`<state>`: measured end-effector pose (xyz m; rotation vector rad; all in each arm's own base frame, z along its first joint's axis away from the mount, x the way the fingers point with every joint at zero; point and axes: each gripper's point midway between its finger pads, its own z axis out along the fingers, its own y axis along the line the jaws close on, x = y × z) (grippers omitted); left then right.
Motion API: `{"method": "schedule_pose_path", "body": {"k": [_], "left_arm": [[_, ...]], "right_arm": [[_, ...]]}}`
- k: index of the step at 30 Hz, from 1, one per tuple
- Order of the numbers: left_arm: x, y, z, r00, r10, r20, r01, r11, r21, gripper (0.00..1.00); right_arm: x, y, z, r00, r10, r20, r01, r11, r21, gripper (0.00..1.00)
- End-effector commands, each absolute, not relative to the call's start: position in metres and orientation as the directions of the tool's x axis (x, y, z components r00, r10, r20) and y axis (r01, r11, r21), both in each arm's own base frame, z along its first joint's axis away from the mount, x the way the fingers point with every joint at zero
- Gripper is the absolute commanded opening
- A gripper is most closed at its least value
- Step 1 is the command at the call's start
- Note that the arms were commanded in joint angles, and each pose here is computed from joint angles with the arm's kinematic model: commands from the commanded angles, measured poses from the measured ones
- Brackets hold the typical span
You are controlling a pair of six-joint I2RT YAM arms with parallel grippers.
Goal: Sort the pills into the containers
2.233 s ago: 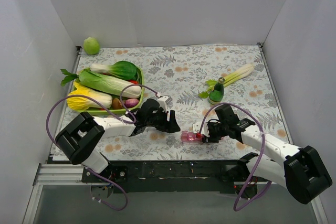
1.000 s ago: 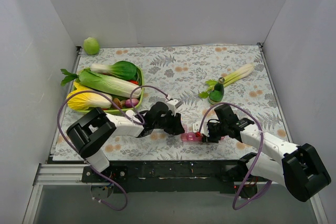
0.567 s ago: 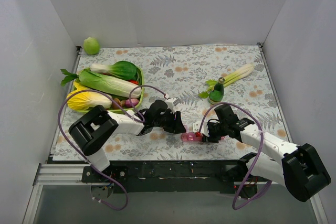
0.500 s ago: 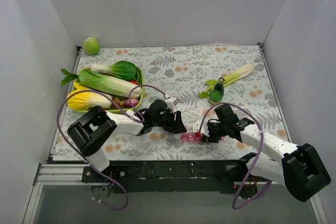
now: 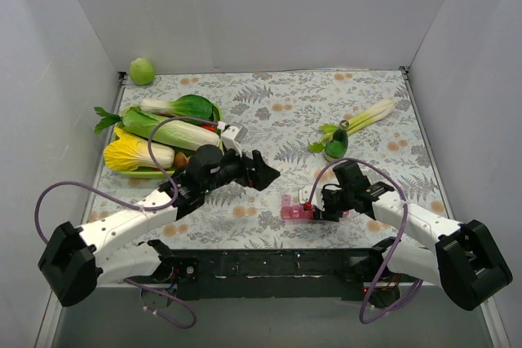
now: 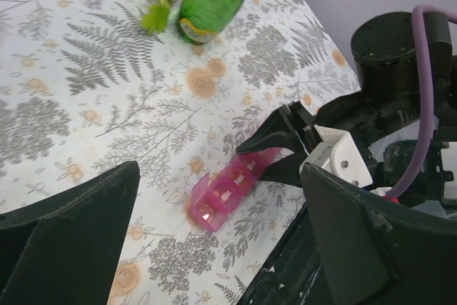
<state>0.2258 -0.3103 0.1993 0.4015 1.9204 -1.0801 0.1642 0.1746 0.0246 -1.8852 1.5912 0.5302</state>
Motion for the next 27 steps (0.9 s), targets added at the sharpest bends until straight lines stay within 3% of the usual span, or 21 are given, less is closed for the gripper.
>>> {"method": "schedule_pose_path", "body": {"k": [1, 6, 12, 15, 16, 19, 27], "left_arm": [[0.231, -0.250, 0.177, -0.584, -0.123, -0.802, 0.449, 0.774, -0.446, 0.98], [0.228, -0.190, 0.175, -0.604, -0.214, -0.768, 0.190, 0.897, -0.400, 0.98], [0.217, -0.170, 0.181, -0.619, -0.293, -0.729, 0.083, 0.898, -0.431, 0.98], [0.212, -0.161, 0.172, -0.645, -0.312, -0.697, 0.011, 0.909, -0.418, 0.98], [0.211, -0.159, 0.170, -0.651, -0.330, -0.683, -0.016, 0.906, -0.422, 0.98], [0.209, -0.154, 0.166, -0.663, -0.325, -0.675, -0.044, 0.916, -0.398, 0.98], [0.214, -0.134, 0.164, -0.654, -0.301, -0.695, -0.126, 0.948, -0.292, 0.98]], "right_arm": [[0.167, 0.177, 0.028, 0.167, -0.736, -0.656, -0.983, -0.074, -0.167, 0.22], [0.172, 0.178, 0.031, 0.144, -0.740, -0.657, -0.986, -0.050, -0.160, 0.25], [0.183, 0.176, 0.031, 0.092, -0.758, -0.646, -0.987, 0.015, -0.158, 0.37], [0.186, 0.174, 0.034, 0.071, -0.762, -0.643, -0.988, 0.035, -0.150, 0.55], [0.186, 0.175, 0.036, 0.072, -0.758, -0.649, -0.988, 0.034, -0.150, 0.68], [0.189, 0.175, 0.044, 0.081, -0.745, -0.662, -0.985, 0.041, -0.166, 0.91], [0.196, 0.172, 0.074, 0.089, -0.677, -0.730, -0.976, 0.085, -0.198, 0.96]]}}
